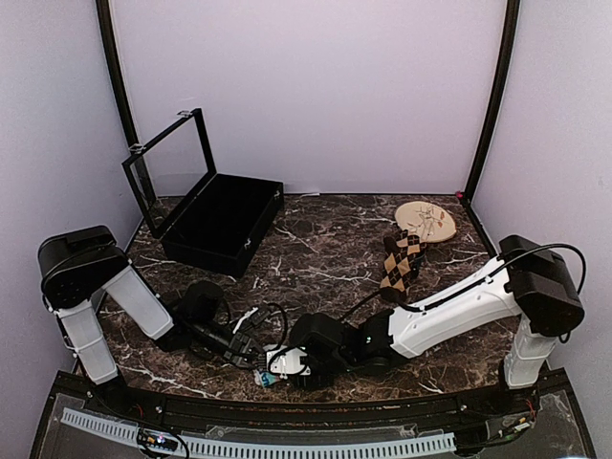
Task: Roll the socks
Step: Roll the sock at the center of the board.
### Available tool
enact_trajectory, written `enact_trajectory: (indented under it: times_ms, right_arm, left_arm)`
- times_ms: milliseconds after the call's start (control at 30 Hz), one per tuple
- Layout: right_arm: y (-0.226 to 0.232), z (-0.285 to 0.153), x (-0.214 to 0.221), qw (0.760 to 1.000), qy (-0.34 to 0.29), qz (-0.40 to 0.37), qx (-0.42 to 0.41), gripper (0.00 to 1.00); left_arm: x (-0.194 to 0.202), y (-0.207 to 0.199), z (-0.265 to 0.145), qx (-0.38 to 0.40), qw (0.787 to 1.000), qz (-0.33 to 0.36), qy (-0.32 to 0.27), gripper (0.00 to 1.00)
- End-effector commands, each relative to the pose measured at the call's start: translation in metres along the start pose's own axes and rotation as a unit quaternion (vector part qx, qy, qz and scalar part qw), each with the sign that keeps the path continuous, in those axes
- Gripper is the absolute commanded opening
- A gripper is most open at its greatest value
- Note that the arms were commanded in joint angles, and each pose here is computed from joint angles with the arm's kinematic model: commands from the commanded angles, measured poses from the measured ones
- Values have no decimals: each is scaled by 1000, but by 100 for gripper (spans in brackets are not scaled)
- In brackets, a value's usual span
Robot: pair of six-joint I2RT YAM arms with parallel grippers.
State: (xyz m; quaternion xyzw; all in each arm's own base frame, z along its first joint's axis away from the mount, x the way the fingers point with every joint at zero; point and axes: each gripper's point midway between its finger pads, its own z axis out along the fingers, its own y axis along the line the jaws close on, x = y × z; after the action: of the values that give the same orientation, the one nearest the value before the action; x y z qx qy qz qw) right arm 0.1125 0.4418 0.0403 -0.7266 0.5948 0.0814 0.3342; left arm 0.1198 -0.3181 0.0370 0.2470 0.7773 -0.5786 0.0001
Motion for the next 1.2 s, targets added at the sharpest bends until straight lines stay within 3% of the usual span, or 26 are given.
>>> enact_trajectory:
  times_ms: [0,200,467,767,1167]
  right_arm:
    - [-5,6,-5,1000,-3,-22,20,57]
    - [-1,10,-5,999,-5,-32,13,53]
    - [0,4,-16,999,-27,-35,1,37]
    - [10,0,-18,999,-30,-31,-30,12]
    - [17,-1,-12,998,-17,-14,-63,5]
  left_arm:
    - [13,1,0,14,1000,-16,20,13]
    - [15,-1,1,23,999,-14,25,13]
    - [17,2,2,26,999,-19,30,13]
    - [10,5,-1,7,1000,-23,13,28]
    - [-14,10,-16,-93,996,-1,-14,35]
